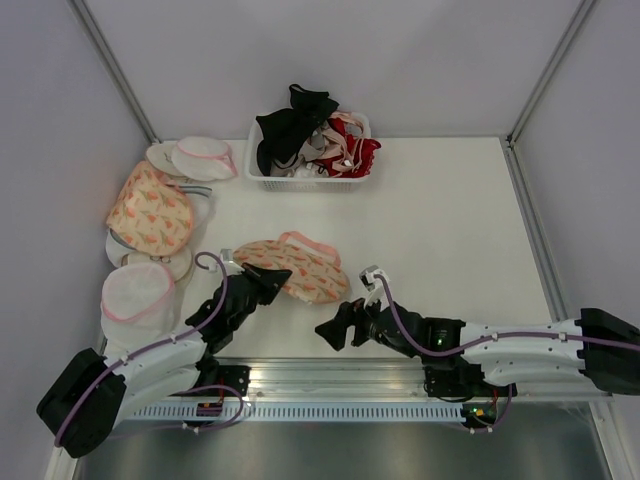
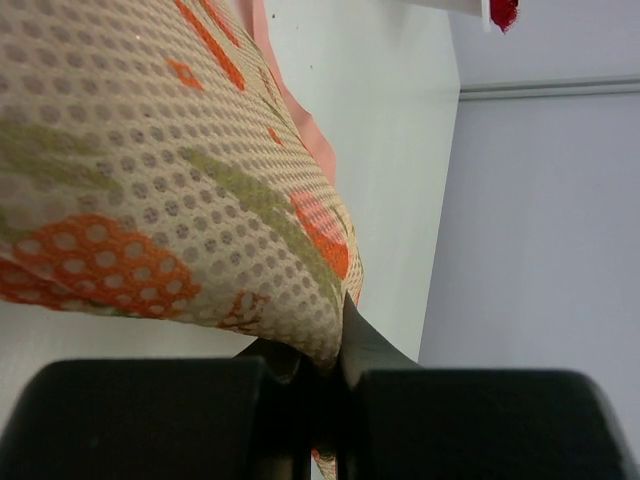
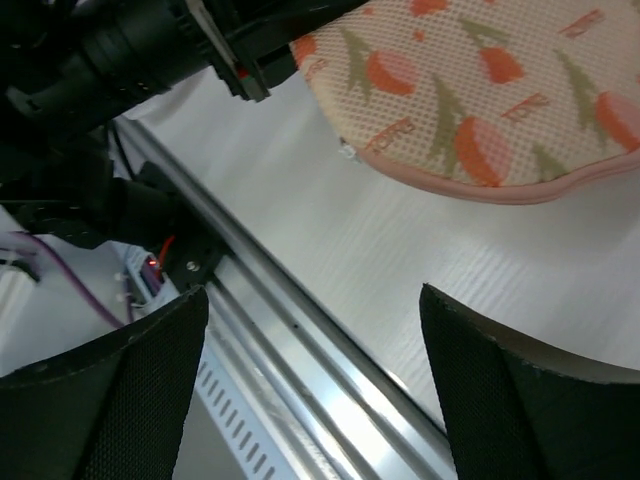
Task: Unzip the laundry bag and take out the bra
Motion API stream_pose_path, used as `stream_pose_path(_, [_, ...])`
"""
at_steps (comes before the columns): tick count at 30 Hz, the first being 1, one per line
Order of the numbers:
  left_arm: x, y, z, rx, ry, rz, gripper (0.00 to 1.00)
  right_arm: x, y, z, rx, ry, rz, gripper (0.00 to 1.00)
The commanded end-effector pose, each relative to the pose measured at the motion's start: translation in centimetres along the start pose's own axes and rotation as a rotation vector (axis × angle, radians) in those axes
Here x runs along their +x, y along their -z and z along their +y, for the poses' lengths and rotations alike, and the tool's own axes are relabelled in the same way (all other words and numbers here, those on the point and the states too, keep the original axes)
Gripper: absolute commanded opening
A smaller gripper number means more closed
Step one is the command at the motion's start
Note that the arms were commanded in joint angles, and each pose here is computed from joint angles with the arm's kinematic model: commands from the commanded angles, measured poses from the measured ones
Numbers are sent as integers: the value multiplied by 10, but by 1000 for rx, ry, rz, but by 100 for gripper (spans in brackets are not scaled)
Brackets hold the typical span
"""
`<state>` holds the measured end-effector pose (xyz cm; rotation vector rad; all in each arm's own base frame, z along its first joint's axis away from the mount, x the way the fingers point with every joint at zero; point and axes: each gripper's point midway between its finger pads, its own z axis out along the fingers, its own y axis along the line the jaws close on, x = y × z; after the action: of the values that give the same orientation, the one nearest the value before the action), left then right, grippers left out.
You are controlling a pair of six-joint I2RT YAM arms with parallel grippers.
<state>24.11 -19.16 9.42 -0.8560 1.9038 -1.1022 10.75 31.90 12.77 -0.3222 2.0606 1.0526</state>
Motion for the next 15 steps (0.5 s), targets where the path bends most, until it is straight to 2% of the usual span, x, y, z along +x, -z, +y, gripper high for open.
stream_pose_path(1, [-5, 4, -29, 101, 78, -20, 2, -20, 5, 60, -282, -162, -70, 88])
stream_pose_path(3, [-1, 7, -30, 113, 99, 7, 2, -20, 2, 64, -334, -193, -78, 84])
stream_pose_path(4, [0, 9, -35, 135, 107, 14, 2, -9, -1, 60, -348, -194, -43, 79])
stream_pose_path(8, [6, 18, -42, 176, 132, 63, 2, -14, -7, 59, -417, -226, -65, 64])
stream_pose_path(15, [11, 24, -44, 207, 168, 96, 2, -26, -26, 47, -415, -136, -132, 66])
